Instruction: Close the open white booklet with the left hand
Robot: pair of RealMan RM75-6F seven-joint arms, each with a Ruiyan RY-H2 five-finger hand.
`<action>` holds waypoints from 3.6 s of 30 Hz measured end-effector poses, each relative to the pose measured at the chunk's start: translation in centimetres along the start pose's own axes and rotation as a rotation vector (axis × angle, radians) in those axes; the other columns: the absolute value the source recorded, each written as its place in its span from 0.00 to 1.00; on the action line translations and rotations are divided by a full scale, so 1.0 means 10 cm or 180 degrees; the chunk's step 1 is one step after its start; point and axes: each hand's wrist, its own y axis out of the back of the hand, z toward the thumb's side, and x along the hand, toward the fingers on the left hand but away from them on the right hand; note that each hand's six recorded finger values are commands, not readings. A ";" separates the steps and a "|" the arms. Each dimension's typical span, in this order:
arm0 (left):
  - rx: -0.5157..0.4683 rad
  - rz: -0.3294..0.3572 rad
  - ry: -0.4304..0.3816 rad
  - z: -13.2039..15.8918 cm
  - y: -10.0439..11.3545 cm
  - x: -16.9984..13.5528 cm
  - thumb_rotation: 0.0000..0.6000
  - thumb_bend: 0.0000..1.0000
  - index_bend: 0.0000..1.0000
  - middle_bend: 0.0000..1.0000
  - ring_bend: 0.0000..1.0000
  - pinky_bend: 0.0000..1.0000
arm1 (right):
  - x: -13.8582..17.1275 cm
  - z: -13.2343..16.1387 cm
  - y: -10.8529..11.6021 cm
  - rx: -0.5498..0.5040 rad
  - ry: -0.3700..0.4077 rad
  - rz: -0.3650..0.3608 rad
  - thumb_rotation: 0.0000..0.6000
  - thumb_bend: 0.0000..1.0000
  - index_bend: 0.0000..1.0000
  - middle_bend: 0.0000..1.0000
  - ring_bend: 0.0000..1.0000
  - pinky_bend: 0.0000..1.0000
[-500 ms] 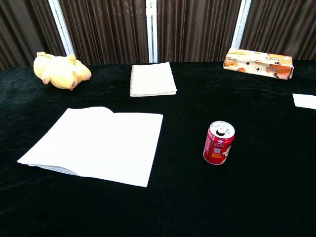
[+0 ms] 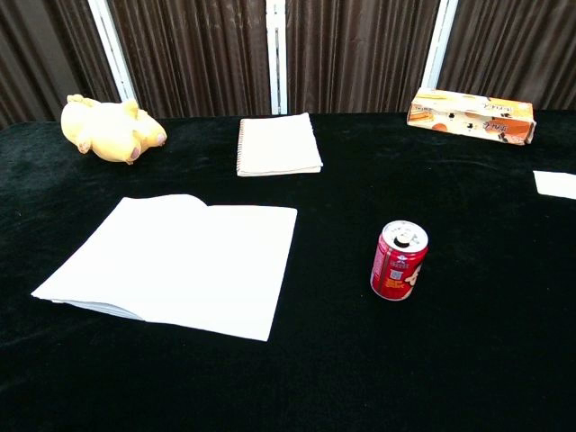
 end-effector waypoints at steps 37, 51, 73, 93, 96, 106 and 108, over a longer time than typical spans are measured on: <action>0.0861 -0.0994 -0.0849 0.87 -1.23 0.35 1.00 0.24 0.00 0.00 0.00 0.00 | 0.04 0.02 -0.01 -0.0027 0.0009 0.0024 1.00 0.03 0.00 0.00 0.00 0.00; 0.1015 -0.1028 -0.1009 1.23 -1.54 0.43 1.00 0.26 0.00 0.00 0.00 0.00 | 0.05 0.03 -0.01 -0.0024 0.0018 0.0019 1.00 0.03 0.00 0.00 0.00 0.00; 0.1082 -0.0755 -0.1159 1.41 -1.57 0.47 1.00 0.58 0.00 0.00 0.00 0.00 | 0.05 0.03 -0.02 -0.0025 0.0018 0.0026 1.00 0.03 0.00 0.00 0.00 0.00; 0.1041 0.0228 -0.1788 1.97 -1.12 0.52 1.00 0.43 0.00 0.00 0.00 0.00 | 0.06 0.04 -0.01 -0.0038 0.0012 0.0010 1.00 0.03 0.00 0.00 0.00 0.00; 0.1025 0.0236 -0.1849 2.09 -1.16 0.51 1.00 0.40 0.00 0.00 0.00 0.00 | 0.06 0.04 0.01 -0.0047 0.0008 -0.0015 1.00 0.03 0.00 0.00 0.00 0.00; 0.0916 0.0290 -0.1984 2.39 -1.22 0.43 1.00 0.38 0.00 0.00 0.00 0.00 | 0.07 0.02 0.03 -0.0071 -0.0005 -0.0018 1.00 0.03 0.00 0.00 0.00 0.00; 0.0929 0.0295 -0.1965 2.35 -1.21 0.43 1.00 0.38 0.00 0.00 0.00 0.00 | 0.07 0.01 0.03 -0.0071 -0.0014 -0.0012 1.00 0.03 0.00 0.00 0.00 0.00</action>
